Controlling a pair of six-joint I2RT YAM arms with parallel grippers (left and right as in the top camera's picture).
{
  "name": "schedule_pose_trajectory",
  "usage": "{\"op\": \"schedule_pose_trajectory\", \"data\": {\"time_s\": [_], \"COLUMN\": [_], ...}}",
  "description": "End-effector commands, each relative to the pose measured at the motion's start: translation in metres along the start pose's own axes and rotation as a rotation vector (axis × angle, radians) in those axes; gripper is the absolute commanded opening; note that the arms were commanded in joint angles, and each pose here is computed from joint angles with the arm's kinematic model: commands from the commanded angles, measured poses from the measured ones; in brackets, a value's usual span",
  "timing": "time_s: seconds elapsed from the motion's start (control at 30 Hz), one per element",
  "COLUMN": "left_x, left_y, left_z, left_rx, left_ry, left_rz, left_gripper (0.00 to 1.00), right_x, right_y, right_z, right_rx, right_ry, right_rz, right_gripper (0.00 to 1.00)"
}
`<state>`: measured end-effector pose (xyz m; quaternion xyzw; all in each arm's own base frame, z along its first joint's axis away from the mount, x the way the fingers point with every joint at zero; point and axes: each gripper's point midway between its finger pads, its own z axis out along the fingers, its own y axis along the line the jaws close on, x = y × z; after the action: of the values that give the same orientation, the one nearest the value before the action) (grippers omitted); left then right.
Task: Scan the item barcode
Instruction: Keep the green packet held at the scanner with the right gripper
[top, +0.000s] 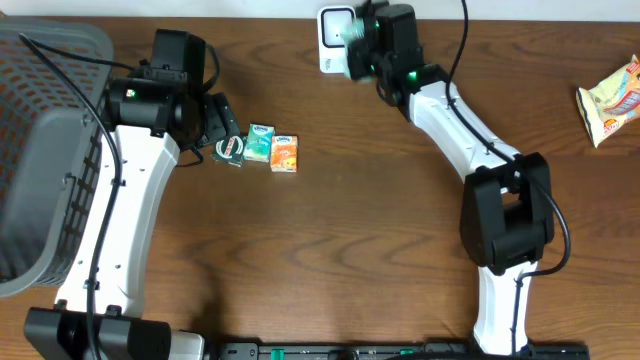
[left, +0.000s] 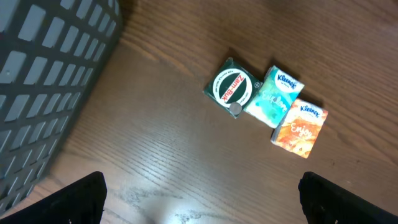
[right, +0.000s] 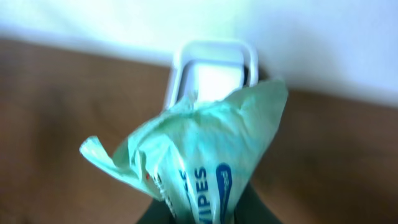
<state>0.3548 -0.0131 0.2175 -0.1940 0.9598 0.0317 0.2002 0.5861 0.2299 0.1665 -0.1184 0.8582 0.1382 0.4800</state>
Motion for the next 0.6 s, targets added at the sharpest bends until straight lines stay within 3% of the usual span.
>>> {"op": "schedule_pose_trajectory", "data": {"time_s": [0.0, 0.27, 0.57], "left_x": [-0.002, -0.002, -0.002], "left_y": [0.001, 0.001, 0.001], "left_z": [-0.001, -0.001, -0.001], "left_rx": [-0.008, -0.008, -0.008], "left_ry": [-0.006, -0.006, -0.006], "left_rz": [-0.014, -0.014, -0.014], "left_gripper": [0.98, 0.98, 0.98], "right_x": [-0.044, -0.047, -0.062], "right_y": [-0.003, 0.011, 0.011], "right_z": [-0.008, 0.033, 0.036], "right_rx": [0.129, 0.096, 0.082], "right_ry": [-0.180, -0.397, -0.488], "right_rz": [0.017, 0.026, 0.049], "right_gripper": [0.01, 0.04, 0.06]}}
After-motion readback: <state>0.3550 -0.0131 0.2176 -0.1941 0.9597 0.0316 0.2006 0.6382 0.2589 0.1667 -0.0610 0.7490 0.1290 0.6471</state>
